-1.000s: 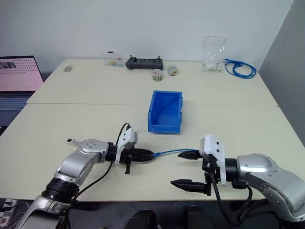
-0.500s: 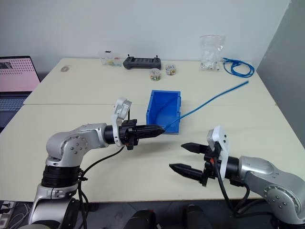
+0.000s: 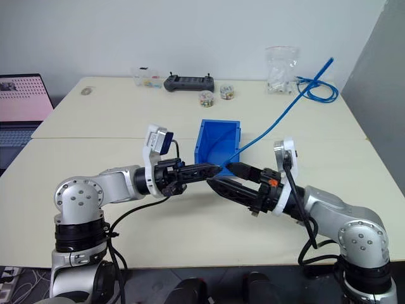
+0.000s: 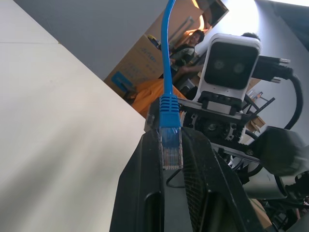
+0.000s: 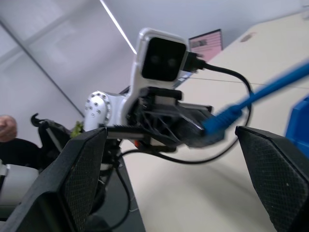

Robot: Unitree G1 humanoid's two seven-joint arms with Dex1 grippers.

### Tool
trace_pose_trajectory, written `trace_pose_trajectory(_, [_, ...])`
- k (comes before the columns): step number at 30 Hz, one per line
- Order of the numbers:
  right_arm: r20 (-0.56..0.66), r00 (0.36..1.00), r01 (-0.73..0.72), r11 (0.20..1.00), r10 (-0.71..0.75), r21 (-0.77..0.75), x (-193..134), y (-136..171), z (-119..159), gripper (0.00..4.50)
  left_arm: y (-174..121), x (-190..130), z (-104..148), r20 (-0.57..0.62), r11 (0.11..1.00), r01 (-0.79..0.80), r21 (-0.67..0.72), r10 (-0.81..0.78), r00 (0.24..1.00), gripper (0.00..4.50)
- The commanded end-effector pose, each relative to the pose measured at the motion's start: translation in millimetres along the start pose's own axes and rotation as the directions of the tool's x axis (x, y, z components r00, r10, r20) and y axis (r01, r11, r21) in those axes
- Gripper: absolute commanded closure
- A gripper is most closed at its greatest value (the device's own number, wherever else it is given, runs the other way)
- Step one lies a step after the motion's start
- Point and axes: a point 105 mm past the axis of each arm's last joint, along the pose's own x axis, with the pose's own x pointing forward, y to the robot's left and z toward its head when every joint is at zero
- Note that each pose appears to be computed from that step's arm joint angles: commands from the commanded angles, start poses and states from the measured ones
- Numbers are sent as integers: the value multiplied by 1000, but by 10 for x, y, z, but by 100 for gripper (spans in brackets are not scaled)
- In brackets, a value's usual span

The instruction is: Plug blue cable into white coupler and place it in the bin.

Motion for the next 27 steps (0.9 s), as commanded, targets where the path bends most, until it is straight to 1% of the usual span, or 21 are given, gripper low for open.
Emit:
trace_pose_trajectory(1, [33, 998, -59, 998, 59, 4, 71, 98, 79, 0, -123, 20, 39, 10, 999, 29, 34, -30, 1000, 426])
trace_pose_trajectory(8, [37, 997, -73, 997, 73, 0, 77, 76, 150, 0, -149, 15, 47, 19, 999, 29, 31, -29, 999, 426])
trace_pose_trajectory(9, [38, 996, -77, 997, 77, 1, 75, 78, 159, 37, -154, 11, 41, 19, 999, 28, 30, -29, 999, 426])
trace_pose_trajectory(10, [39, 996, -82, 997, 82, 4, 70, 80, 170, 52, -156, 8, 32, 18, 999, 28, 28, -28, 999, 426])
trace_pose_trajectory(13, [47, 995, -93, 996, 92, 15, 61, 87, 196, 140, -158, -5, 14, 16, 999, 26, 25, -26, 1000, 426])
trace_pose_trajectory(16, [54, 994, -100, 995, 98, 28, 55, 85, 214, 200, -154, -16, 1, 15, 1000, 22, 22, -23, 1000, 426])
trace_pose_trajectory(21, [66, 991, -124, 991, 120, 59, 51, 108, 225, 321, -155, -34, -21, 12, 1000, 20, 23, -20, 1000, 426])
trace_pose_trajectory(23, [73, 989, -137, 988, 132, 77, 42, 121, 239, 357, -150, -52, -40, 4, 1000, 18, 24, -18, 1000, 426])
trace_pose_trajectory(25, [75, 987, -146, 985, 139, 90, 28, 130, 247, 406, -145, -72, -60, -3, 1000, 16, 24, -16, 1000, 426])
trace_pose_trajectory(27, [73, 986, -154, 982, 147, 105, 8, 136, 254, 438, -134, -97, -82, -12, 1000, 12, 25, -12, 1000, 426])
